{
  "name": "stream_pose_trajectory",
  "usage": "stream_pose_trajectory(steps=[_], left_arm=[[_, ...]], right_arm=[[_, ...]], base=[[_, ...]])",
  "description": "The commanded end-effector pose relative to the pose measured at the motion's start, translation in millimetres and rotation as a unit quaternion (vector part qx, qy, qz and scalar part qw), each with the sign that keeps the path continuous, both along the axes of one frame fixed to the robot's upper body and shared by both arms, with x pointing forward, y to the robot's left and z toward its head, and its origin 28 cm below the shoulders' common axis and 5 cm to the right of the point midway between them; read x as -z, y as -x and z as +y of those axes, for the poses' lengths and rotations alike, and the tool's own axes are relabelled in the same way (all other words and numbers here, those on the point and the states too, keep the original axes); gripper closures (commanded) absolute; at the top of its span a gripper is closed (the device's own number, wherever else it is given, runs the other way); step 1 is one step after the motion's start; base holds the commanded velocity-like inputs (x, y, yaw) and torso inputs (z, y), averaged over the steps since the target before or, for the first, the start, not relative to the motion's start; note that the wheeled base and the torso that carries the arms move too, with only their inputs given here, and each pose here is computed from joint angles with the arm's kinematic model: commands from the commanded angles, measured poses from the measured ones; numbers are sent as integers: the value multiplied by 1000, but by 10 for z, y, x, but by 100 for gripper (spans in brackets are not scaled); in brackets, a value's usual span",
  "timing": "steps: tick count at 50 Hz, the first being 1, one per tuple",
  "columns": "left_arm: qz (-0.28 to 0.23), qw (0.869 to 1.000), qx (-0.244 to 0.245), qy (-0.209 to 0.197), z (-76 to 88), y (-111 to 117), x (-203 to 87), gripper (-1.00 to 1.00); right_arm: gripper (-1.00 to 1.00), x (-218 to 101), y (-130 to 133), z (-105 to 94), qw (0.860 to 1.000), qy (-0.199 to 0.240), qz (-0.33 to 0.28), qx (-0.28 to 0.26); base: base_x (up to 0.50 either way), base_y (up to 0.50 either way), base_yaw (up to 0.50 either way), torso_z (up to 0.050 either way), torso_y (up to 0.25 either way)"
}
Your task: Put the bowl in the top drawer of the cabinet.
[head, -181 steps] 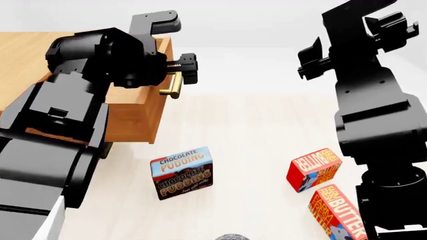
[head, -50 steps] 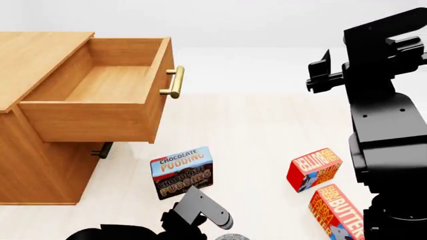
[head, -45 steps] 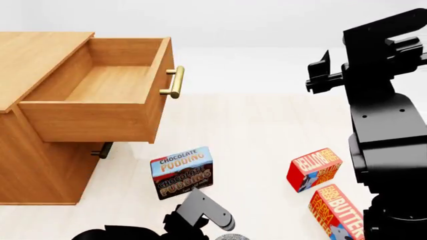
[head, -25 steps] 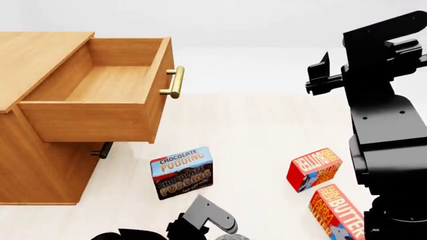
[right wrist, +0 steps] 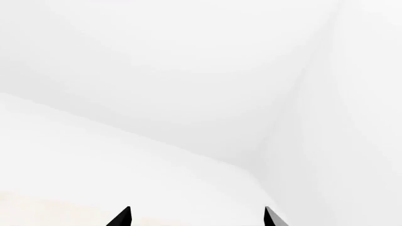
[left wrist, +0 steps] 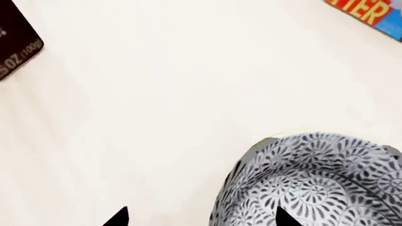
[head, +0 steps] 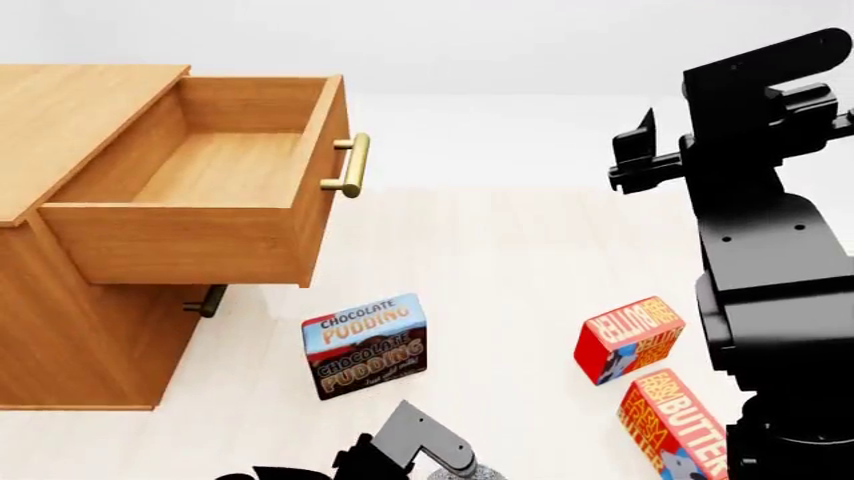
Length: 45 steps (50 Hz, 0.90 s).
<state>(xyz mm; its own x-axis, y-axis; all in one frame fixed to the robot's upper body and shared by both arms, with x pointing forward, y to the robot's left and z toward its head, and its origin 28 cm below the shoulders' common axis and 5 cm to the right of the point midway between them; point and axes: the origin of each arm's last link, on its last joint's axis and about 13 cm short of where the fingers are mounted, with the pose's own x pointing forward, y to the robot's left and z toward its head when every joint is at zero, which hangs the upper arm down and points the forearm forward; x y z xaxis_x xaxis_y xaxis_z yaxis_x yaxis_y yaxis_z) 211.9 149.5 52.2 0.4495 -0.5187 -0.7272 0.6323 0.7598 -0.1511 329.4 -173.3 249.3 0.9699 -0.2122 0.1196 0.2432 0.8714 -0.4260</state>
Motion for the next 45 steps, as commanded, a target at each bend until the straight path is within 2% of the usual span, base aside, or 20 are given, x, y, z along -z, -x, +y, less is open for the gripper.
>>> stream_pose_trajectory(steps=[1,2,15,22,29,35,45], left_arm=[[60,998,18,-7,-82,180,256,-100],[60,998,19,-6,-82,183,258,100],[37,999,21,25,-59,217,81,100],[21,998,16,57,-24,231,-114,100],[-10,994,0,105,35,244,-406,100],[-34,991,-20,129,83,211,-567,100],[-76,978,-70,179,186,68,-827,100]], right_arm=[[-100,5,4,-1,1000,-1,0,-2],[-100,6,4,-1,1000,-2,0,-2],[-100,10,5,13,1000,-1,1,-4],[-100,17,4,16,1000,-1,2,-6],[-100,14,21,4,1000,-1,2,-7],[-100,19,28,-2,1000,-1,3,-7],[-100,11,36,-17,1000,-1,2,-6]], base=[[0,0,0,0,0],[0,0,0,0,0],[0,0,0,0,0],[0,0,0,0,0],[0,0,0,0,0],[0,0,0,0,0],[0,0,0,0,0]])
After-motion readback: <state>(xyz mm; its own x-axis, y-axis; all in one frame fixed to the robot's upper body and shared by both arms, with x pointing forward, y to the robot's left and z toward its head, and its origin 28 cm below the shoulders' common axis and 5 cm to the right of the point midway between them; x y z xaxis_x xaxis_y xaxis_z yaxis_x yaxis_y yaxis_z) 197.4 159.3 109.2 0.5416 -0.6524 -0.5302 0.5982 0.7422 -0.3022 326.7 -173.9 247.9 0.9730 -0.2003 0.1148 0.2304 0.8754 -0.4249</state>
